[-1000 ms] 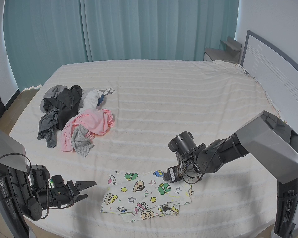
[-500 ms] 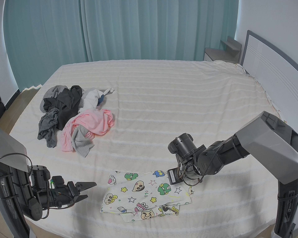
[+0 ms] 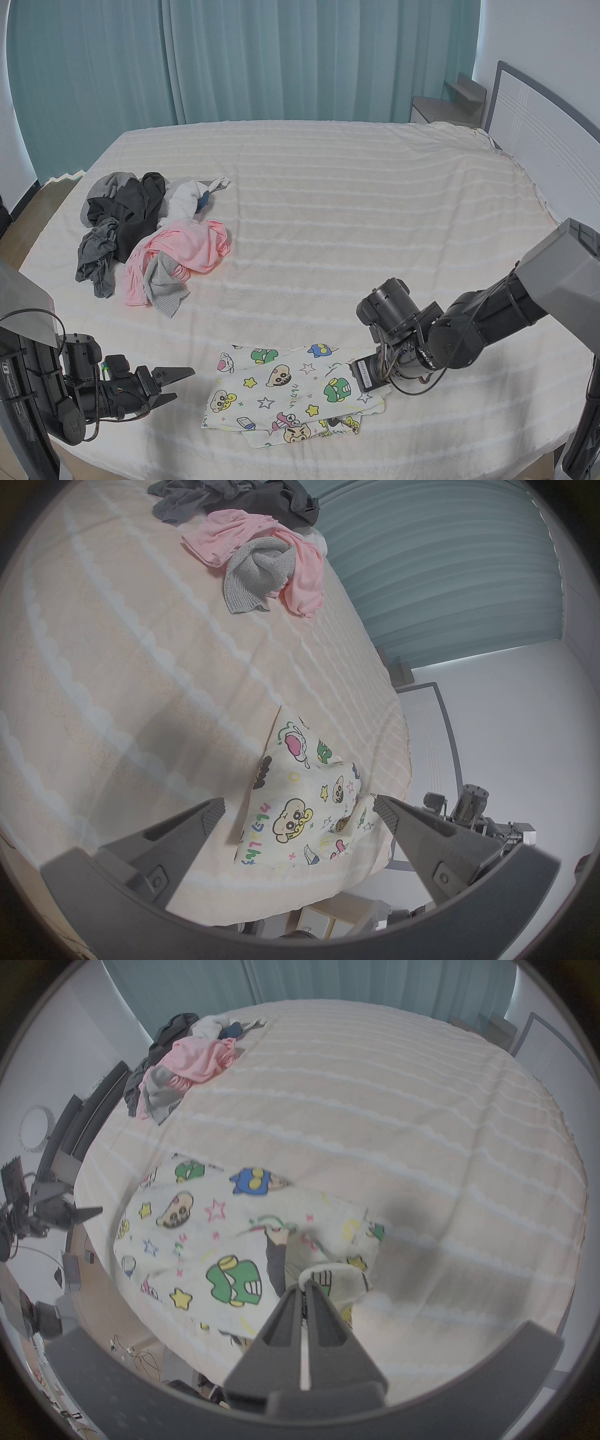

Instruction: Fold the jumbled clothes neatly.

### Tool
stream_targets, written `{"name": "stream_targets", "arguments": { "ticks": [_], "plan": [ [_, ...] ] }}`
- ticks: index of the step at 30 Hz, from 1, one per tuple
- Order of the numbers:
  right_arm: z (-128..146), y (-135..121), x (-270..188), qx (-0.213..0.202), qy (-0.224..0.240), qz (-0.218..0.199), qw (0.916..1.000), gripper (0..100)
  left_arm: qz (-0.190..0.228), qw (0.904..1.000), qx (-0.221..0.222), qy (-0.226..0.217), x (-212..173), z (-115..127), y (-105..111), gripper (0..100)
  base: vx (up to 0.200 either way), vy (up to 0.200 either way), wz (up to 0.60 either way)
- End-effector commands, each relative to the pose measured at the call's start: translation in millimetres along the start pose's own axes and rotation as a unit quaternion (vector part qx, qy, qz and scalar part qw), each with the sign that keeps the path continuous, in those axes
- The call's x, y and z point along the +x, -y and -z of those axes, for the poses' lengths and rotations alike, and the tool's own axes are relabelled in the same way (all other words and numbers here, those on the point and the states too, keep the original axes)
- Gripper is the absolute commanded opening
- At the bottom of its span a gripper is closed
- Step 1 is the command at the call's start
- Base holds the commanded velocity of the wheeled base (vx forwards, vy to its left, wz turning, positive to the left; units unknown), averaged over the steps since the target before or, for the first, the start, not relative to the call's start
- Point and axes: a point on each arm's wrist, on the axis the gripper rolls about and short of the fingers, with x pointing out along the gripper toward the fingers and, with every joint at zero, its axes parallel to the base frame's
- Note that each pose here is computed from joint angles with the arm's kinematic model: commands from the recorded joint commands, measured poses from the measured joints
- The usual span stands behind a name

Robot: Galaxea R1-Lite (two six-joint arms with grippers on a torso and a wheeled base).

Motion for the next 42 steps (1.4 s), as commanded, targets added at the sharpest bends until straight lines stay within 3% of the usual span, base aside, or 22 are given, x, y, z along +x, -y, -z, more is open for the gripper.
{"name": "stream_targets", "arguments": {
  "ticks": [1,21,42],
  "plan": [
    [25,8,-23,-0.007,-0.009,-0.003,0.9999,0,-0.005,1.0,-0.006,-0.005,-2,3,-1,100,0.0,0.0,0.0],
    [97,12,-9,-0.023,-0.035,-0.024,0.9988,0,-0.006,1.0,-0.006,-0.004,-2,3,-1,100,0.0,0.0,0.0],
    [118,6,8,-0.021,-0.07,-0.013,0.9973,0,-0.006,1.0,-0.005,-0.005,-2,4,-1,100,0.0,0.0,0.0]
  ]
}}
